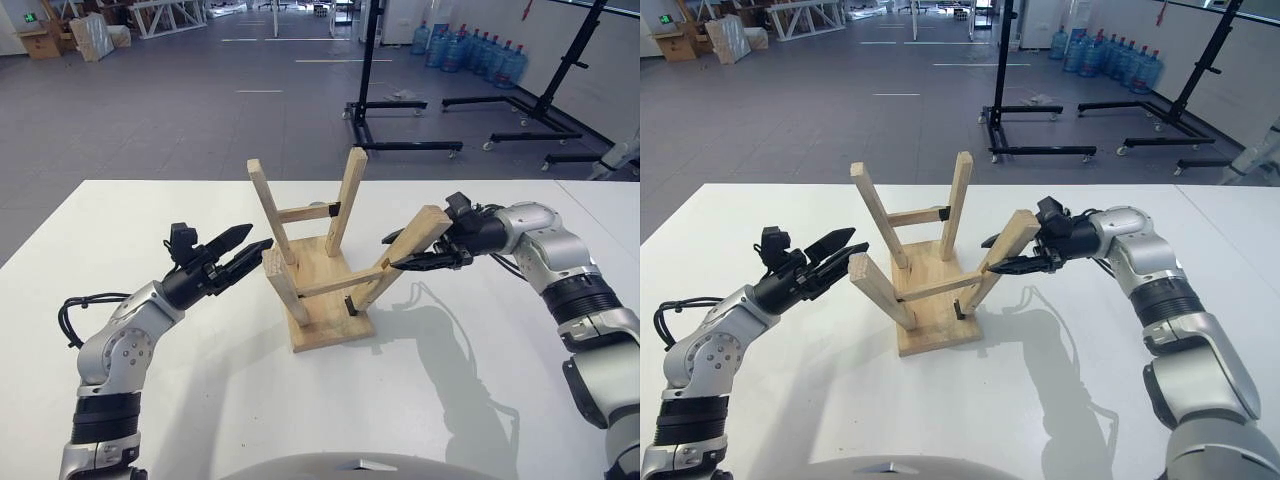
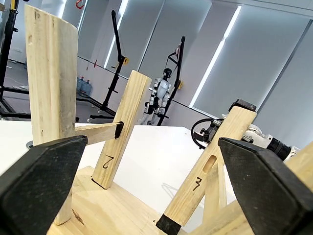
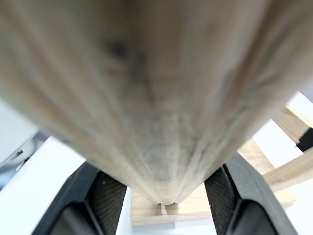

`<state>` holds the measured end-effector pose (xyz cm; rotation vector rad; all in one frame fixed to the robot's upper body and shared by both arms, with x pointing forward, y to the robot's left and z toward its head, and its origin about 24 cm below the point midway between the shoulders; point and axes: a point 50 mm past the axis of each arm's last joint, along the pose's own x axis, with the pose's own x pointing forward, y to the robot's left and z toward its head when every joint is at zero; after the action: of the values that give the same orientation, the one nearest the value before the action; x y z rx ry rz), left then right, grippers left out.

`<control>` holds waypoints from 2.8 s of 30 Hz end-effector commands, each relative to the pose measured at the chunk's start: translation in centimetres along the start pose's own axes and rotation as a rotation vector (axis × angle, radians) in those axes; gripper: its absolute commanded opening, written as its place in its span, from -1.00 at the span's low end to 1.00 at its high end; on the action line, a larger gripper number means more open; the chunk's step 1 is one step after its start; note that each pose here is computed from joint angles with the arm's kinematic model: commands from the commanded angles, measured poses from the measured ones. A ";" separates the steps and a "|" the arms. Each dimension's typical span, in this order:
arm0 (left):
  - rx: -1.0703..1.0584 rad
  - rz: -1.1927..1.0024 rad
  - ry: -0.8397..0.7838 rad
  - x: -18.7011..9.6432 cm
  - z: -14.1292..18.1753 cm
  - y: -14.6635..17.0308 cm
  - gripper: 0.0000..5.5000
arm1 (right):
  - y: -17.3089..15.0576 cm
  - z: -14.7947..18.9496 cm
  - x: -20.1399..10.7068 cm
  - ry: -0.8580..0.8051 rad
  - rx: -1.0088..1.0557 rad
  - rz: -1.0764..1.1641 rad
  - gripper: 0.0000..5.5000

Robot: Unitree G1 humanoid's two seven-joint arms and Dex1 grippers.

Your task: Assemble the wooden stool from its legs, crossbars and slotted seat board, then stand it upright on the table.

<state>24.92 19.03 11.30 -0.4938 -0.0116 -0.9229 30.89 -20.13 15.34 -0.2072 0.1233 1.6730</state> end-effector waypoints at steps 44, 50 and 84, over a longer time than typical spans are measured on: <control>0.002 -0.012 0.039 1.1 -1.7 0.0 0.78 | 0.8 -3.5 2.7 0.127 0.017 0.019 -0.05; -0.003 0.001 0.046 0.6 -1.8 0.2 0.78 | 0.8 -3.8 2.7 0.138 0.034 0.012 0.31; -0.011 0.227 0.434 -2.2 -11.3 -0.4 0.78 | 10.3 -8.9 2.0 0.402 -0.002 -0.213 0.52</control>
<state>21.32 16.49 1.53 -0.2835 0.4036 -0.7840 21.87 -21.31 5.66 -0.4986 0.3354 1.3286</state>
